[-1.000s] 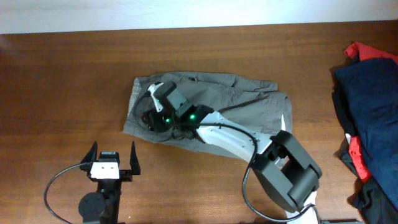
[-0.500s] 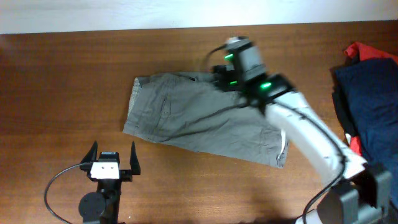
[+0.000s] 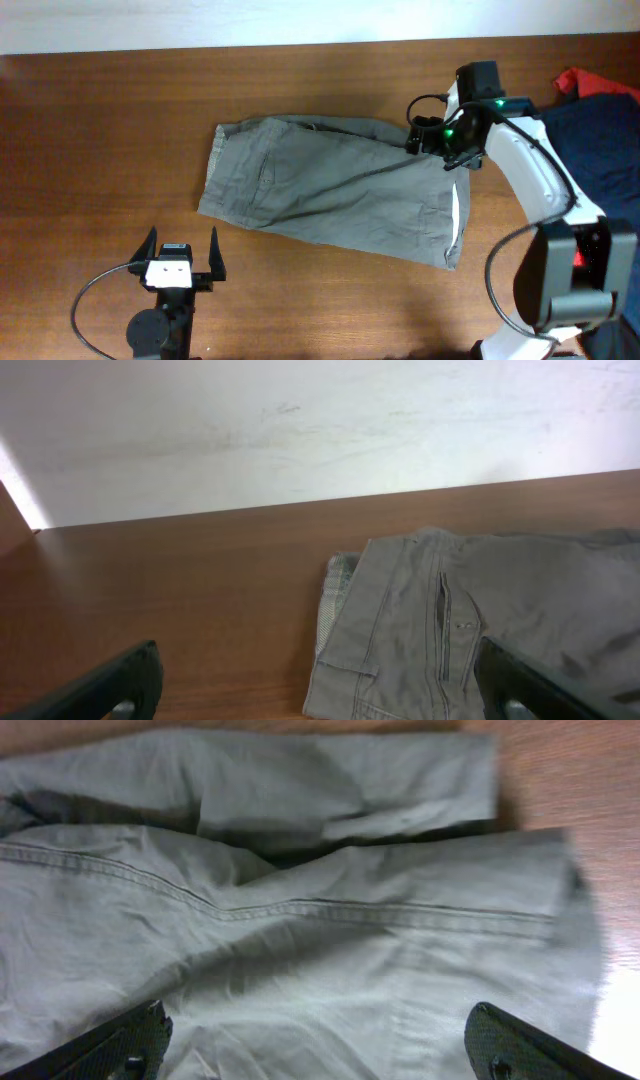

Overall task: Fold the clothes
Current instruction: 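Reach the left gripper to the shorts' left edge and grasp it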

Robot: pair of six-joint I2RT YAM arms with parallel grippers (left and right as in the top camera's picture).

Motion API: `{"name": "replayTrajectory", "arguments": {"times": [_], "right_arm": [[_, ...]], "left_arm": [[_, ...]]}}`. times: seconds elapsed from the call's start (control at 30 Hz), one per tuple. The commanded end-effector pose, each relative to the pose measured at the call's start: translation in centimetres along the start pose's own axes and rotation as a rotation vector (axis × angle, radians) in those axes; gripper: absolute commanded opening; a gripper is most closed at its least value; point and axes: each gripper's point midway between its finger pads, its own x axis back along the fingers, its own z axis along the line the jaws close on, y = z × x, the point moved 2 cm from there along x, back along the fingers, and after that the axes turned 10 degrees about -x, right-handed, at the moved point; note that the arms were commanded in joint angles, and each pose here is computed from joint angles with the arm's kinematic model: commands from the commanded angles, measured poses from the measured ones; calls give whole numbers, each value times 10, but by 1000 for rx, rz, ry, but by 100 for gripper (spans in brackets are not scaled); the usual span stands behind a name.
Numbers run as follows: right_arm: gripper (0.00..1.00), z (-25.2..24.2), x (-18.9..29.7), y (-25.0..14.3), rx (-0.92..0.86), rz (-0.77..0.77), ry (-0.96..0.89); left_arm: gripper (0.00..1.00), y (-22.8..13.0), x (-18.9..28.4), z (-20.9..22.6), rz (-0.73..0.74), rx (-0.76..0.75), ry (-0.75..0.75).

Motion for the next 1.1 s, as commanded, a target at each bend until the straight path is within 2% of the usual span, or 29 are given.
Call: {"name": "replayTrajectory", "arguments": {"times": [0.0, 0.17, 0.33, 0.5, 0.73, 0.93, 1.07], "right_arm": [[99, 2, -31, -13, -13, 101, 22], [99, -9, -63, -18, -71, 158, -10], [99, -8, -80, -11, -112, 136, -2], [99, -3, -81, -1, -91, 92, 22], [99, -25, -84, 2, -88, 47, -107], [99, -27, -85, -1, -90, 57, -111], [99, -28, -82, -2, -95, 62, -113]], "left_arm": [[99, -2, 0, 1, 2, -11, 9], [99, -2, 0, 1, 2, -11, 9], [99, -2, 0, 1, 2, -11, 9], [99, -2, 0, 1, 2, -11, 9], [99, -2, 0, 1, 2, -11, 9], [99, -2, 0, 2, 2, -12, 11], [99, 20, 1, 7, -96, -19, 34]]}}
